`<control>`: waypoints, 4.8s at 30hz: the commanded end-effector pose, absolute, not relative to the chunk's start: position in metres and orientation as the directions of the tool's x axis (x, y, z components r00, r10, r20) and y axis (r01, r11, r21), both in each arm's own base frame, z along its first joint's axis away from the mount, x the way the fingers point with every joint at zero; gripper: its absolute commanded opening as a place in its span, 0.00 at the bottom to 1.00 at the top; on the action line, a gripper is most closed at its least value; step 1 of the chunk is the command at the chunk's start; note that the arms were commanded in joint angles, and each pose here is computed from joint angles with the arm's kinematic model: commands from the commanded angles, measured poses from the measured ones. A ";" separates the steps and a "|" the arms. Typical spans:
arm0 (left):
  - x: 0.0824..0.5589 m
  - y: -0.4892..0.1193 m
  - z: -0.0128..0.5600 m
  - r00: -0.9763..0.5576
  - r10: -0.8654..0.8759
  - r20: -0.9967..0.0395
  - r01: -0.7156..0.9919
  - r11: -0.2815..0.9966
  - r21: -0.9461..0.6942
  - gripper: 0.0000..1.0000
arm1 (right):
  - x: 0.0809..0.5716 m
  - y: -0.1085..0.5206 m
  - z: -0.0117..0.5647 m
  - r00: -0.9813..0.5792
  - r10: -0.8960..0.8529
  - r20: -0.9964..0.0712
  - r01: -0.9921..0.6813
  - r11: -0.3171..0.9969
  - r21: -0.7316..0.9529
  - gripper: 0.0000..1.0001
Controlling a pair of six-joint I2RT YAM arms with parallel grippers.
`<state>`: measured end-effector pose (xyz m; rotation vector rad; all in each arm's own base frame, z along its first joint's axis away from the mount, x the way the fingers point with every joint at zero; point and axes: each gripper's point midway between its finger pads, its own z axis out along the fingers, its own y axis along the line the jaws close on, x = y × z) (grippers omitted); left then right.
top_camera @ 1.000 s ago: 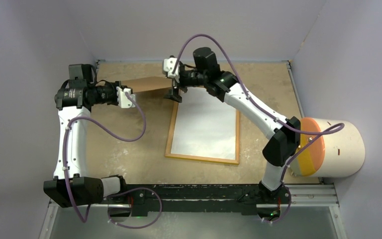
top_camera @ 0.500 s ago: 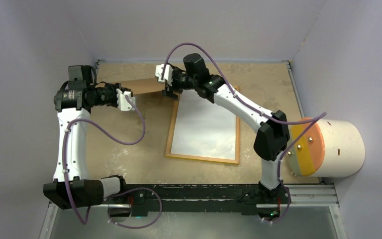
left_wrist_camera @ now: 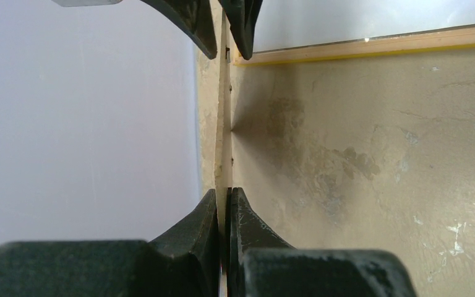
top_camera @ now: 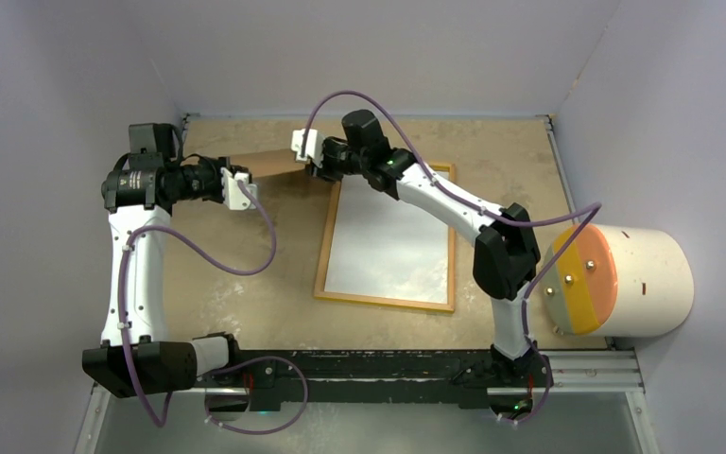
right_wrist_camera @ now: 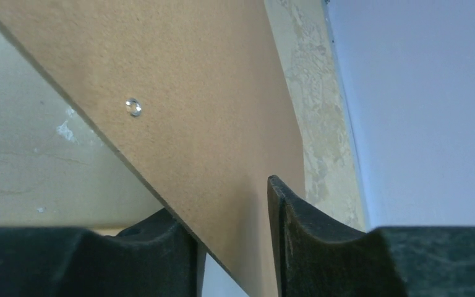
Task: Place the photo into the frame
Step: Pick up the photo frame item at the center of the board, then turn over the photo frame item on the photo frame.
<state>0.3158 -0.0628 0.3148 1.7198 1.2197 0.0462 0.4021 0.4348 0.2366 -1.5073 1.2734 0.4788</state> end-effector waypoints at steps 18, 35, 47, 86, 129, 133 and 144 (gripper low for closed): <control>0.385 -0.024 0.488 0.436 0.579 -0.688 0.194 0.687 0.701 0.89 | 0.407 0.439 0.354 0.234 -0.089 -0.968 -0.866 0.434 -0.249 0.00; 0.416 0.079 0.505 0.195 0.340 -0.920 -0.033 0.940 0.340 0.95 | 0.425 0.350 0.377 -0.502 0.344 -0.793 -0.789 0.192 0.583 0.00; 0.448 0.088 0.348 -0.233 0.288 -0.929 0.134 0.955 0.263 0.91 | 0.409 0.292 0.343 -0.814 0.417 -0.405 -0.412 0.079 0.908 0.00; 0.410 -0.006 0.143 -0.526 0.450 -0.721 0.552 0.826 0.112 1.00 | 0.393 0.144 0.168 -0.656 0.693 -0.299 -0.101 0.313 0.944 0.00; 0.404 -0.007 0.141 -0.518 0.483 -0.706 0.564 0.813 0.143 1.00 | 0.381 0.155 0.141 -0.684 0.691 -0.233 -0.055 0.269 0.962 0.00; 0.405 -0.007 0.142 -0.516 0.484 -0.707 0.564 0.813 0.145 1.00 | 0.385 0.153 0.142 -0.663 0.705 -0.251 -0.065 0.280 0.958 0.00; 0.403 -0.007 0.140 -0.520 0.491 -0.699 0.568 0.810 0.146 1.00 | 0.394 0.151 0.139 -0.648 0.716 -0.259 -0.071 0.282 0.957 0.00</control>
